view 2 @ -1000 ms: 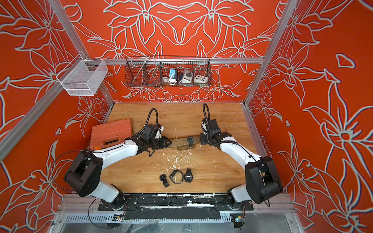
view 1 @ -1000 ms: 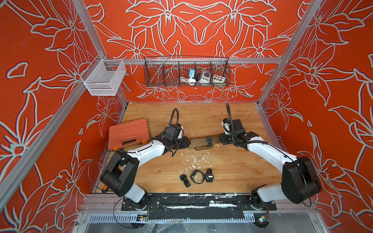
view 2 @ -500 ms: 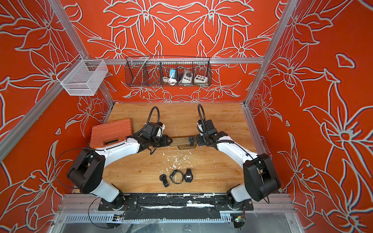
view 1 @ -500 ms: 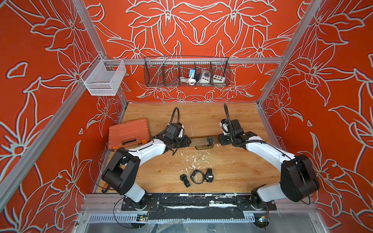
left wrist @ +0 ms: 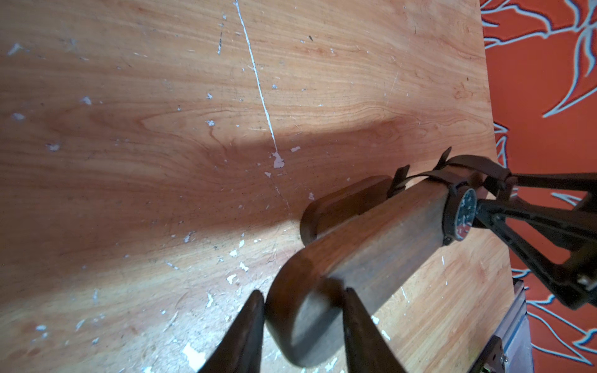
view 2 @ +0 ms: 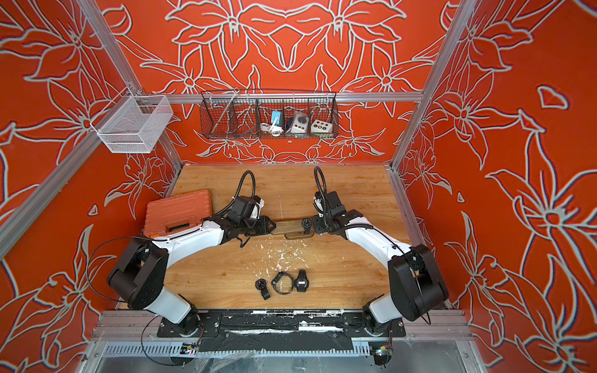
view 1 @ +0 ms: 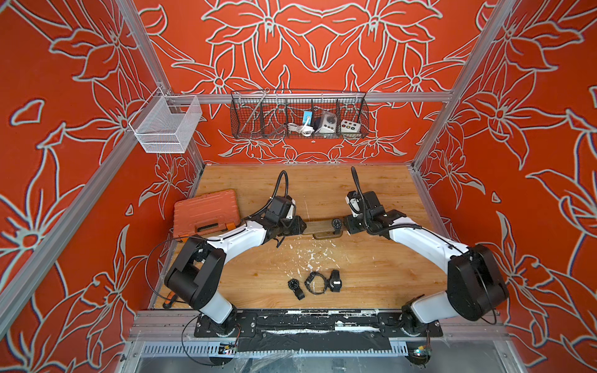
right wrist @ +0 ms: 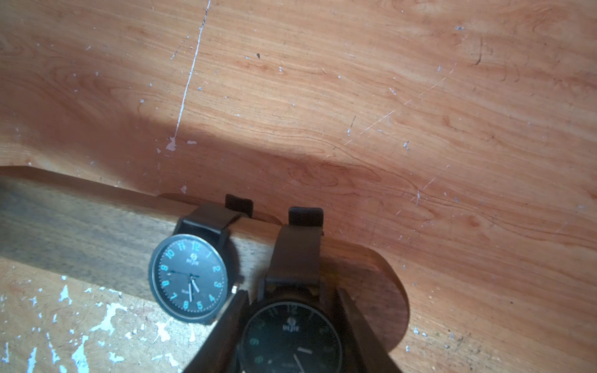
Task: Place watch on stand
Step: Place the watch on the stand.
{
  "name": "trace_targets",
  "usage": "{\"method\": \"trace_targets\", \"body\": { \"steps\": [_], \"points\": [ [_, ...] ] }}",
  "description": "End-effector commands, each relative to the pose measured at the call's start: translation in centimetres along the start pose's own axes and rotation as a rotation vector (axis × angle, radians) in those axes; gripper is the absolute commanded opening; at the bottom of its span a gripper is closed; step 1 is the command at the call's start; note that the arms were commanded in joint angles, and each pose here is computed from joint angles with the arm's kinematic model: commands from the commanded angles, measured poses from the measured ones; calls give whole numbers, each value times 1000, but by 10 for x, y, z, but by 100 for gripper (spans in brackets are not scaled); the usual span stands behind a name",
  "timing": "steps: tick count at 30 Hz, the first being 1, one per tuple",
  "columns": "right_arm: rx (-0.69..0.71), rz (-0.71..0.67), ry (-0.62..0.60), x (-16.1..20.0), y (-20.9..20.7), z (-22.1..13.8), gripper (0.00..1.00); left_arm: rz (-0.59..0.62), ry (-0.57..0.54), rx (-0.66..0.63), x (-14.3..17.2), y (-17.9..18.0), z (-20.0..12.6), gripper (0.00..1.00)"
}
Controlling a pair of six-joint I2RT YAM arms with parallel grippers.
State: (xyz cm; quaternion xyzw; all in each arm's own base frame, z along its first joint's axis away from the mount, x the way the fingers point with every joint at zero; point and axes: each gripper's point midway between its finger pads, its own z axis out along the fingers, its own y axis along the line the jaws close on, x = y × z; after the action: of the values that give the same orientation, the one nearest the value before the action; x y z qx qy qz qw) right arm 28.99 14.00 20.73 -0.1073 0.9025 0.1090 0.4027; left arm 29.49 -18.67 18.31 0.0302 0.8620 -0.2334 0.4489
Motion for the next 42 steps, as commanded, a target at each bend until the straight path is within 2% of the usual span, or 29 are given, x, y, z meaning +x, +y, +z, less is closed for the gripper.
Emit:
{"method": "trace_targets", "body": {
  "steps": [1, 8, 13, 21, 32, 42],
  "points": [
    [12, -11, -23, -10, -9, 12, 26, -125, 93, -28, 15, 14, 9, 76],
    [62, 34, 17, -4, -34, 46, 26, -223, 211, -14, 27, 20, 36, 77],
    [72, 46, 45, 0, -43, 66, 27, -241, 250, 7, 31, 16, 48, 77],
    [54, 53, 85, 8, -45, 88, 27, -258, 301, 27, 40, 12, 59, 69],
    [-36, 49, 145, 21, -28, 97, 27, -274, 350, 55, 45, 6, 73, 56],
    [-37, 5, 178, 32, -18, 98, 27, -274, 370, 62, 44, 3, 84, 49]
  ]
}}
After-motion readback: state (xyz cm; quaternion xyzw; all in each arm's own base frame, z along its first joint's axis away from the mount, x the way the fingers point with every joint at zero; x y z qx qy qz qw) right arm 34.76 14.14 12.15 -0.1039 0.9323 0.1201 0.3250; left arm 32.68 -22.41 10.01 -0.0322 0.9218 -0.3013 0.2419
